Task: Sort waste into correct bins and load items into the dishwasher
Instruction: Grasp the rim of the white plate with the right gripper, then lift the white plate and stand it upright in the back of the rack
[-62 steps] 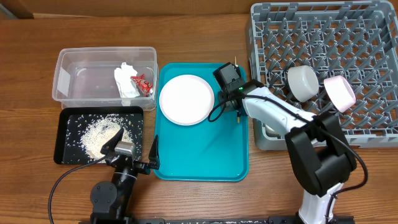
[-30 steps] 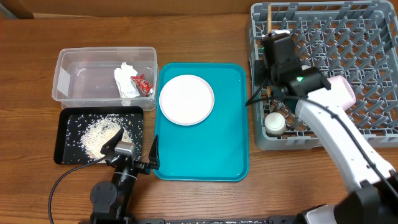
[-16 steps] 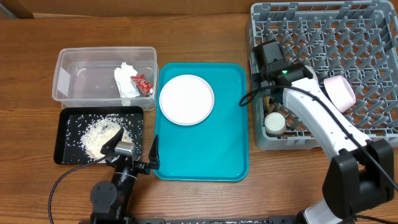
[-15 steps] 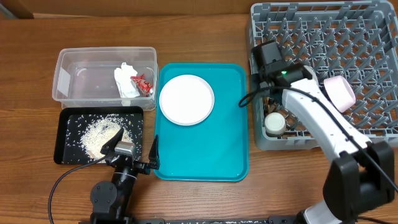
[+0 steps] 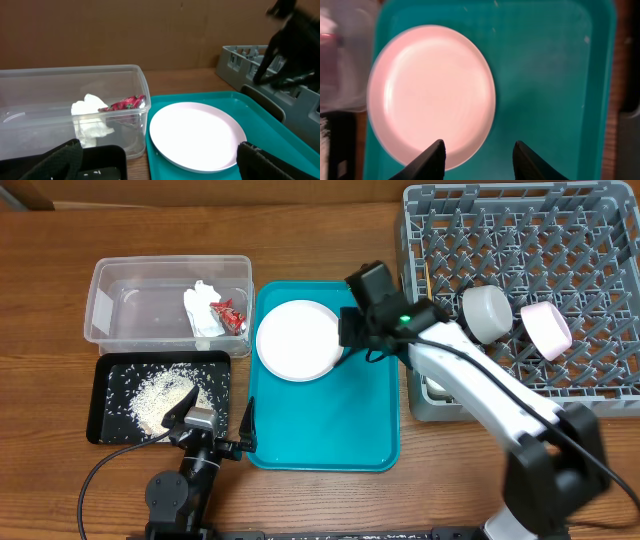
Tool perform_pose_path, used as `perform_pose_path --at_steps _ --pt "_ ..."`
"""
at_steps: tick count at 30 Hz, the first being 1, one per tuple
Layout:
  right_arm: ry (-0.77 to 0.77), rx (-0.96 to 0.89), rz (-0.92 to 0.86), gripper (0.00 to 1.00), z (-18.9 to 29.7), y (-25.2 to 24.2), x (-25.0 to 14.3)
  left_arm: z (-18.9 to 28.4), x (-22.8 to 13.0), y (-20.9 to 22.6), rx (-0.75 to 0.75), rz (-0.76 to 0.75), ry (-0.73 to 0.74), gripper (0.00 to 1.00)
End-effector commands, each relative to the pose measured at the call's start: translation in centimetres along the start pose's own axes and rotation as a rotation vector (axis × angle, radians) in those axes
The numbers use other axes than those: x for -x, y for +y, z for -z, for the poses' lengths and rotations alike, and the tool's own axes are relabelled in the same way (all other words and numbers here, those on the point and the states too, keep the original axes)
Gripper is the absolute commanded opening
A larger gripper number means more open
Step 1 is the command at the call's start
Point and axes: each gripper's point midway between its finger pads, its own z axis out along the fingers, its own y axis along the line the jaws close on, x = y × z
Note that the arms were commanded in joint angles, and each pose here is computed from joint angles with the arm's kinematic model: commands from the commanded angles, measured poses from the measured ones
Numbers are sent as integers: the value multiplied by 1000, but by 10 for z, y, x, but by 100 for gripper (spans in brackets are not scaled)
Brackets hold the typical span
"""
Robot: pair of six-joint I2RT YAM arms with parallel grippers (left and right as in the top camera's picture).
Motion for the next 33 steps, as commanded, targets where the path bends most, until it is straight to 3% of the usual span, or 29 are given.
perform_pose_path --at_steps 1,8,13,15,20,22,27,33 --pt "83 -57 -165 45 -38 -17 -22 0 0 0 -5 -16 -6 100" --pt "170 -46 -199 44 -79 -17 -42 0 0 0 -5 -16 -6 100" --pt "207 -76 -200 21 -89 -25 -54 0 0 0 -5 -16 -6 100" --pt "217 -85 -202 4 -88 -27 -56 0 1 0 -5 -16 -6 100" --pt "166 -78 -185 4 -58 -30 -32 0 0 0 -5 -16 -6 100" --pt "90 -64 -144 4 -31 -28 -9 0 0 0 -5 -16 -6 100" --pt "-285 -182 -55 4 86 -50 64 0 0 0 -5 -16 -6 100" --pt "-735 -661 -98 4 225 -123 106 0 0 0 -5 -16 -6 100"
